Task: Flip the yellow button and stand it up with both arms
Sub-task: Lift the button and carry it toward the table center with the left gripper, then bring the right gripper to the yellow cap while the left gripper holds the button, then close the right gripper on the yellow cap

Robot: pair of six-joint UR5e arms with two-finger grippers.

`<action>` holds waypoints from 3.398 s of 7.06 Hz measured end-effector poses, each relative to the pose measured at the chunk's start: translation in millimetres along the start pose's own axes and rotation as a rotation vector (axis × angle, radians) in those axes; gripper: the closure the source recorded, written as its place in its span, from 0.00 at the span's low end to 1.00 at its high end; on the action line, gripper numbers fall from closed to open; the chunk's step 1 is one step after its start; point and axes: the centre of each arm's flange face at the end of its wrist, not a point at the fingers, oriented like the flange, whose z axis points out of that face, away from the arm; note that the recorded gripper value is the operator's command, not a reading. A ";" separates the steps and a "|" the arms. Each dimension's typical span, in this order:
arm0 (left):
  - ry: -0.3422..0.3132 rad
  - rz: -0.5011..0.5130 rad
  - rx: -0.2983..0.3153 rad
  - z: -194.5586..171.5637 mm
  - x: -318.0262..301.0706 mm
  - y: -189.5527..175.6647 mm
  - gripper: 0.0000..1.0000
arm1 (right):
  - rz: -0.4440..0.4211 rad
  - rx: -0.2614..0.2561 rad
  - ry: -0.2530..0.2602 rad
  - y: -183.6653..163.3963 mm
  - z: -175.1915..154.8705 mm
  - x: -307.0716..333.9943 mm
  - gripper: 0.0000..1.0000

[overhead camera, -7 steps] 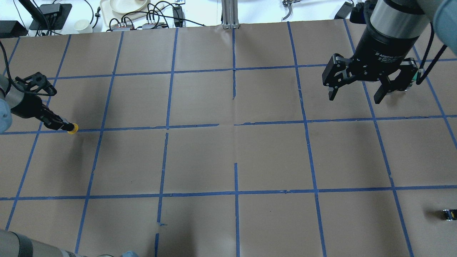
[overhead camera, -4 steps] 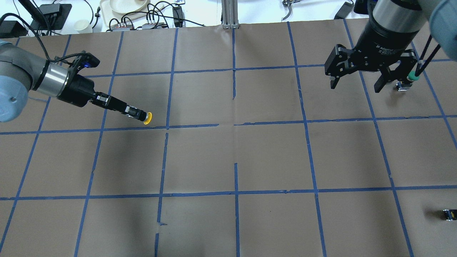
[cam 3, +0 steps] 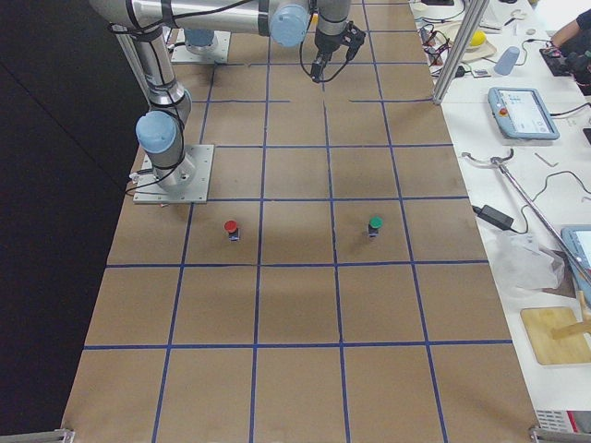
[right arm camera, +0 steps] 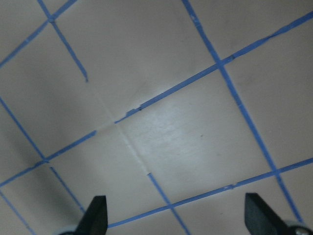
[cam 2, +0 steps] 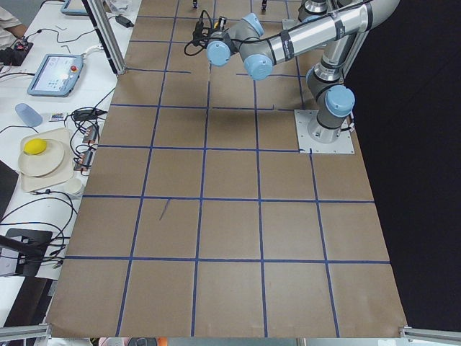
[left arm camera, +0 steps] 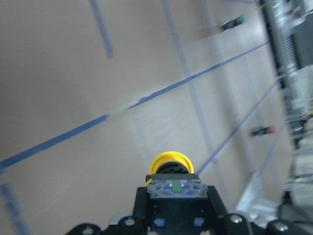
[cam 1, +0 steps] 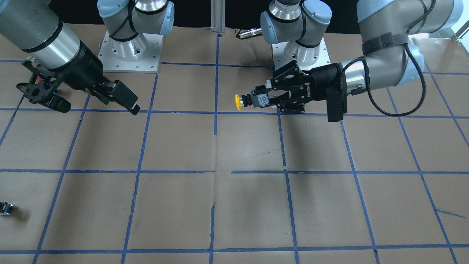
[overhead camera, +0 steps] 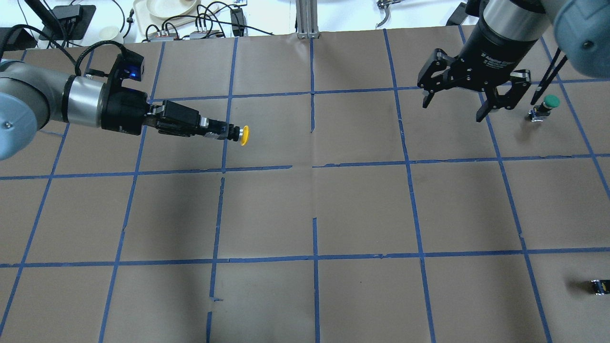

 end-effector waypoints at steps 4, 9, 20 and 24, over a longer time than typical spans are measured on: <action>0.277 -0.052 0.105 68.1 33.4 10.1 0.92 | 0.436 -0.226 -0.349 14.3 -21.5 -35.6 0.00; 0.316 -0.063 0.112 80.9 36.3 15.8 0.92 | 0.589 -0.365 -0.423 59.0 -20.2 -28.2 0.00; 0.317 -0.057 0.114 79.8 40.2 16.3 0.91 | 0.671 -0.467 -0.386 83.5 -6.7 -23.9 0.40; 0.317 -0.055 0.114 79.7 41.3 16.9 0.87 | 0.672 -0.470 -0.395 83.1 -8.6 -24.2 0.73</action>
